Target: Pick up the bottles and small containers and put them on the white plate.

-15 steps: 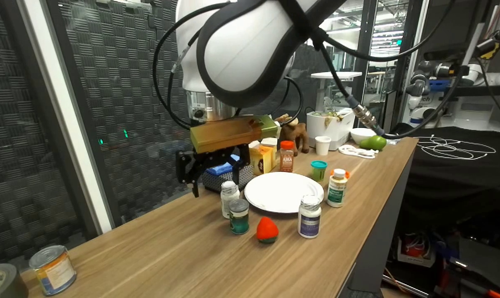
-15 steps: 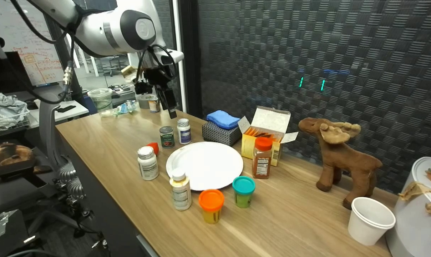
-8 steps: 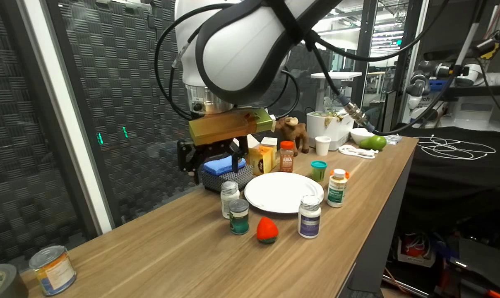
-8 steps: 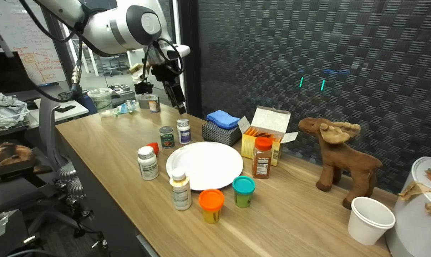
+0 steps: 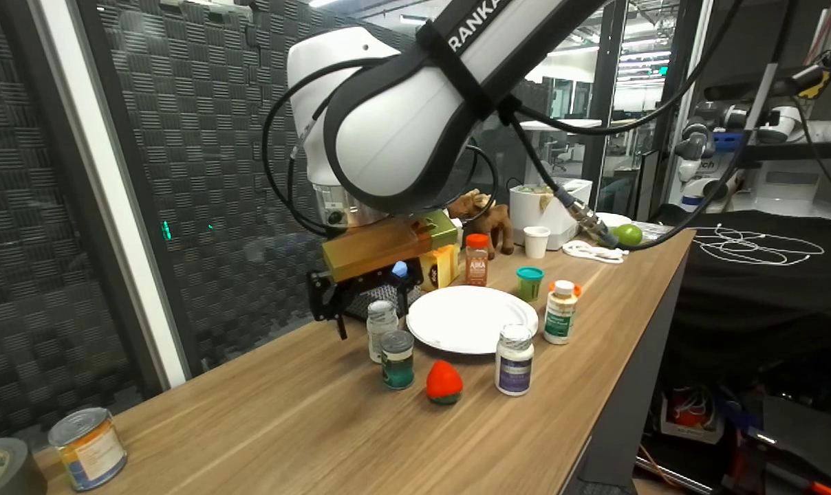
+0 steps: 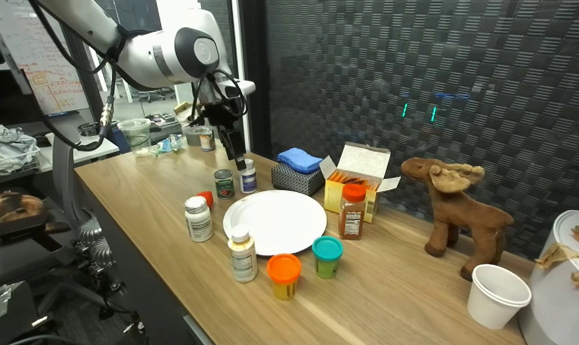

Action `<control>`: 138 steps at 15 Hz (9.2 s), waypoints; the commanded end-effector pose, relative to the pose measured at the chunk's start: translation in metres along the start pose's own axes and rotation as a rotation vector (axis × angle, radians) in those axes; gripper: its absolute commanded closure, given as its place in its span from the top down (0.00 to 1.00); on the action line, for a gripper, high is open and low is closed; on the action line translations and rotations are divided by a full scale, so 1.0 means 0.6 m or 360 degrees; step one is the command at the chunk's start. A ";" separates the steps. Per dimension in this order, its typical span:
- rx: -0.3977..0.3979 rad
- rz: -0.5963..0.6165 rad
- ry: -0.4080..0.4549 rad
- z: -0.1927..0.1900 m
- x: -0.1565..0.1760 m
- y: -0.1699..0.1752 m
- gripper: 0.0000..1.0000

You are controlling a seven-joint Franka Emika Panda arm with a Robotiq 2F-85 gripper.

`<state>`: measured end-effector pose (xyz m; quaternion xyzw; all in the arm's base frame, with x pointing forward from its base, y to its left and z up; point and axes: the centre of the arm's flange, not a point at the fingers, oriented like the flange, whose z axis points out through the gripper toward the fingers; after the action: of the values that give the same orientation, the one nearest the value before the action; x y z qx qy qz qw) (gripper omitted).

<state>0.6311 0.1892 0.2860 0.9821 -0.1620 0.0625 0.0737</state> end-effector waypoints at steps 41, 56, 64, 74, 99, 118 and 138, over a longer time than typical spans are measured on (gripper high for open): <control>-0.0040 0.0630 0.0033 0.033 0.120 0.241 0.19; 0.0055 0.0287 0.0250 -0.186 -0.017 0.039 1.00; 0.0077 -0.0043 -0.0103 -0.046 -0.046 -0.029 1.00; -0.0085 -0.0132 -0.0039 -0.015 -0.034 -0.021 1.00; -0.0119 0.0301 -0.0052 -0.031 0.022 0.153 0.18; -0.0095 0.0440 -0.0031 0.002 0.032 0.174 0.90; -0.0082 0.0246 0.0119 -0.093 -0.207 0.215 1.00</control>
<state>0.4945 0.1276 0.3382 0.9658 -0.2283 0.0788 0.0942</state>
